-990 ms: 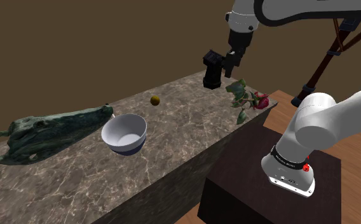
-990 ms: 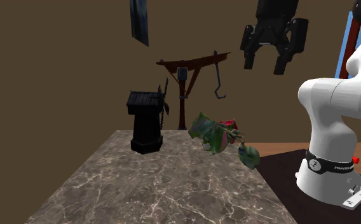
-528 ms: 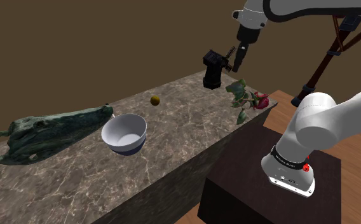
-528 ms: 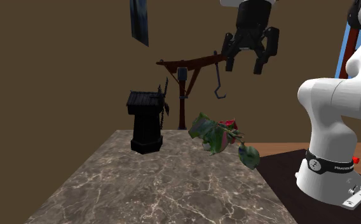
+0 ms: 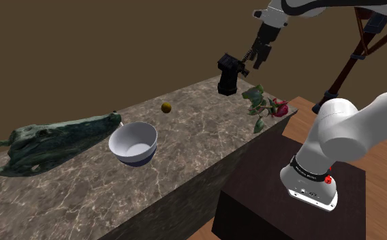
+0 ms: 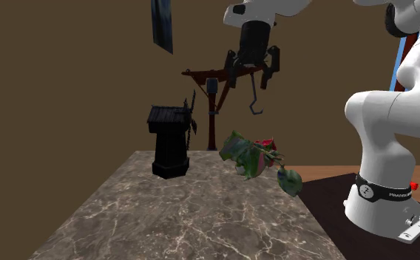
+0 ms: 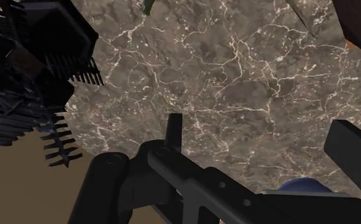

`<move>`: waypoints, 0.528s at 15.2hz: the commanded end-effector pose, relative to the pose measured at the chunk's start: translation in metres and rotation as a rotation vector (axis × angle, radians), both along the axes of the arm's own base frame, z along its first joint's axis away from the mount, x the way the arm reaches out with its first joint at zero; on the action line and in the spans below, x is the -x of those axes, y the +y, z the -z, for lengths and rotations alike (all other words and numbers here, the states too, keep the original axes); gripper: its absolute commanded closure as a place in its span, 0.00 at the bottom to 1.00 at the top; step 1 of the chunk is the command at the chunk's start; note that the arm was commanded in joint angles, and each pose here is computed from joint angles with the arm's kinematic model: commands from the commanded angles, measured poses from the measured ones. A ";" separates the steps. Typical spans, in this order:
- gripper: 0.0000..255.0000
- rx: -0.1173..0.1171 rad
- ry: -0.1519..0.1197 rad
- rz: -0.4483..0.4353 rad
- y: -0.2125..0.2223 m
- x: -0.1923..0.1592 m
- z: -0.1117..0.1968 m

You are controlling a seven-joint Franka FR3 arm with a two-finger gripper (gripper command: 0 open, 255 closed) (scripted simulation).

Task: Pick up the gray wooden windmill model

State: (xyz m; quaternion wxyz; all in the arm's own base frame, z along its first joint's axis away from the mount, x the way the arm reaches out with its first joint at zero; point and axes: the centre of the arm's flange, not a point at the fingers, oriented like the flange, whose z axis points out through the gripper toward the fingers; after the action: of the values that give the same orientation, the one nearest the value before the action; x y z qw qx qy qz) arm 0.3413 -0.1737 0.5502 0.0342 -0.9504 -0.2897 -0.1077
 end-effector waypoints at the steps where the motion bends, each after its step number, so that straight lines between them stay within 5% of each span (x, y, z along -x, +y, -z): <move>1: 0.00 -0.023 -0.026 -0.096 -0.029 -0.012 0.007; 8: 0.00 -0.114 -0.107 -0.398 -0.115 -0.078 0.029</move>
State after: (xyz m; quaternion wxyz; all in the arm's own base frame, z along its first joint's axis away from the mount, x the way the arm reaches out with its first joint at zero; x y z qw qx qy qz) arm 0.4085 -0.2777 0.5263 0.0894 -0.8777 -0.4435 -0.1580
